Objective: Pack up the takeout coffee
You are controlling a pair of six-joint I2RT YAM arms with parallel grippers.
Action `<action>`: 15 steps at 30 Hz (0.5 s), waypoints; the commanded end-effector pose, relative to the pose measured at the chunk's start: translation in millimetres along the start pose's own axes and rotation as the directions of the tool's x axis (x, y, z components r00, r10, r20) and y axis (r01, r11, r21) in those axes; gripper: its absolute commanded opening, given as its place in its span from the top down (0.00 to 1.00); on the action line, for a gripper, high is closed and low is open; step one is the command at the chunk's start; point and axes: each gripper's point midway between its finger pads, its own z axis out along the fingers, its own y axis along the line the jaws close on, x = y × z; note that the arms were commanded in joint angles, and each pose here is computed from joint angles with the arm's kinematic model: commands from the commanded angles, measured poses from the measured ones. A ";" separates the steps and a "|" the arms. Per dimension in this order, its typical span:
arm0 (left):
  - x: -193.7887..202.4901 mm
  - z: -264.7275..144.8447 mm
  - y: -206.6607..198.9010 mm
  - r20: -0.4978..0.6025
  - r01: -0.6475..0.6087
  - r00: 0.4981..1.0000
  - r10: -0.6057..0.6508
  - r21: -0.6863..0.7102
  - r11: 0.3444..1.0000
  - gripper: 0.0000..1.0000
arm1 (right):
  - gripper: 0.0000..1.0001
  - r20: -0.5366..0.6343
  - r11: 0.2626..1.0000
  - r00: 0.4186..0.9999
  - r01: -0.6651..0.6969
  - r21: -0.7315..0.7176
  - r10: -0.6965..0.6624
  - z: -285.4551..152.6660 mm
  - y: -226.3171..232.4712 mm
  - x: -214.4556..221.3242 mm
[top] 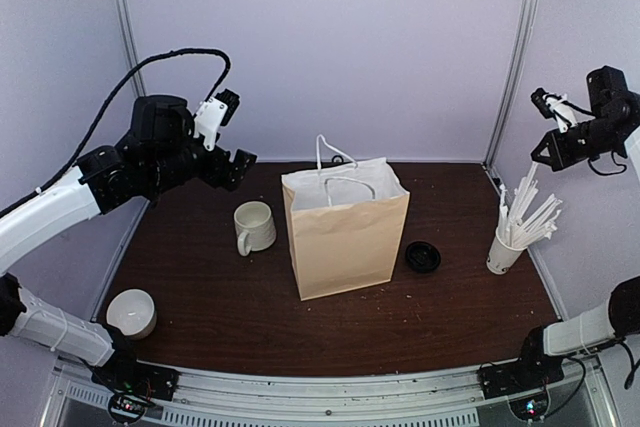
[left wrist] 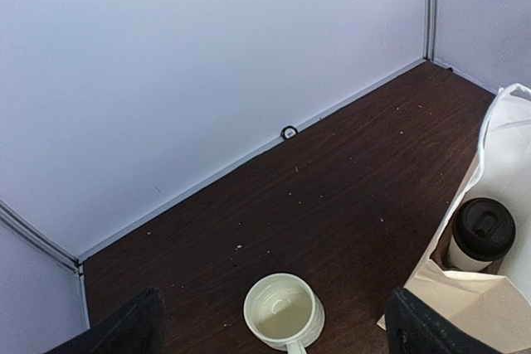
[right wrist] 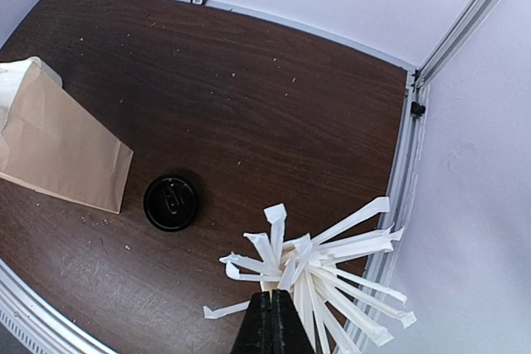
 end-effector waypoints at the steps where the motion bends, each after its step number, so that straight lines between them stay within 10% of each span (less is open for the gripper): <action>1: -9.8 1.1 0.7 0.035 -0.001 0.999 0.001 -0.005 1.000 0.04 | 1.00 -0.079 0.995 0.997 -0.026 -0.098 0.019 9.3 14.4 18.0; 15: -11.0 -0.5 1.0 0.039 0.002 0.999 -0.002 -0.004 1.000 0.04 | 1.00 -0.041 0.996 0.999 0.013 -0.085 -0.016 -10.8 18.6 8.9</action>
